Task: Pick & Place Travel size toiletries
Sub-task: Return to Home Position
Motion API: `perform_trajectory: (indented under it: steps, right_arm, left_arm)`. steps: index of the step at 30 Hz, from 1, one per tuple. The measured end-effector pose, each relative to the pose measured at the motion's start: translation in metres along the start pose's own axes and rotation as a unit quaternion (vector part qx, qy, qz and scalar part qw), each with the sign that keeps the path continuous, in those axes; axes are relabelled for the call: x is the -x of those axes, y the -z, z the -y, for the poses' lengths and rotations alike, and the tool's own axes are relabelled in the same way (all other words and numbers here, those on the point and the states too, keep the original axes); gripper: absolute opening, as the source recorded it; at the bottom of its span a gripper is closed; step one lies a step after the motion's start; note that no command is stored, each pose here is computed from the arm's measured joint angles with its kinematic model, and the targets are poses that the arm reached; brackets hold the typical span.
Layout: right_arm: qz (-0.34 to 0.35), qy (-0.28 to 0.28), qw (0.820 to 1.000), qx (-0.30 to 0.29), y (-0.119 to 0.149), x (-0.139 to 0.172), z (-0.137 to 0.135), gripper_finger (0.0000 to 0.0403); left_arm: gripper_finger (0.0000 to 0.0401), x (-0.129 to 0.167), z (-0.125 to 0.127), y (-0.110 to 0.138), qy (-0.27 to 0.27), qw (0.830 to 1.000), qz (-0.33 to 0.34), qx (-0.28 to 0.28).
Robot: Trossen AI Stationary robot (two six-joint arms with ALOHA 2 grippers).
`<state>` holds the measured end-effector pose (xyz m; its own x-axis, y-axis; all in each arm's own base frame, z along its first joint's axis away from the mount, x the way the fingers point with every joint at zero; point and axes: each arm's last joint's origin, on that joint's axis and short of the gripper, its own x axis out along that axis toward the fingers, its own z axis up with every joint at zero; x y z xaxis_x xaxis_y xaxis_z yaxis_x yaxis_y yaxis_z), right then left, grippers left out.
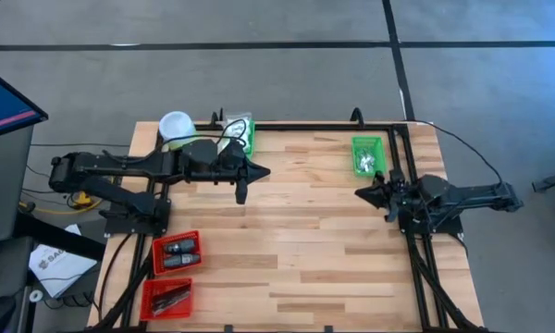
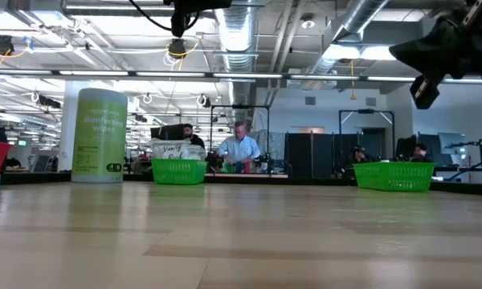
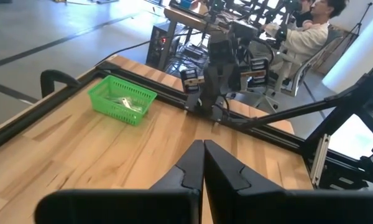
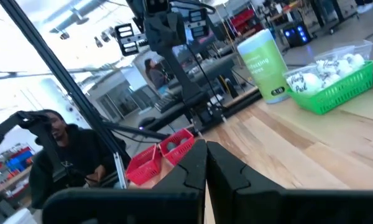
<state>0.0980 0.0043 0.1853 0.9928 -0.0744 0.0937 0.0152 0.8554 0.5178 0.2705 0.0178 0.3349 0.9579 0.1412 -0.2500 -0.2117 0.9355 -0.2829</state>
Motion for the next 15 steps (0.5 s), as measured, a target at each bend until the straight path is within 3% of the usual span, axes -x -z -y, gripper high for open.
perform_trajectory:
  steps: [9, 15]
  right_arm:
    - [0.001, -0.001, 1.000, 0.007, 0.009, 0.002, 0.005, 0.0000]
    - [-0.033, 0.014, 0.998, -0.049, 0.015, 0.001, 0.008, 0.0000]
  left_arm:
    - [0.0003, 0.000, 0.001, 0.000, 0.002, 1.000, -0.001, 0.000]
    - [0.0003, 0.000, 0.001, 0.000, -0.005, 1.000, 0.002, -0.004]
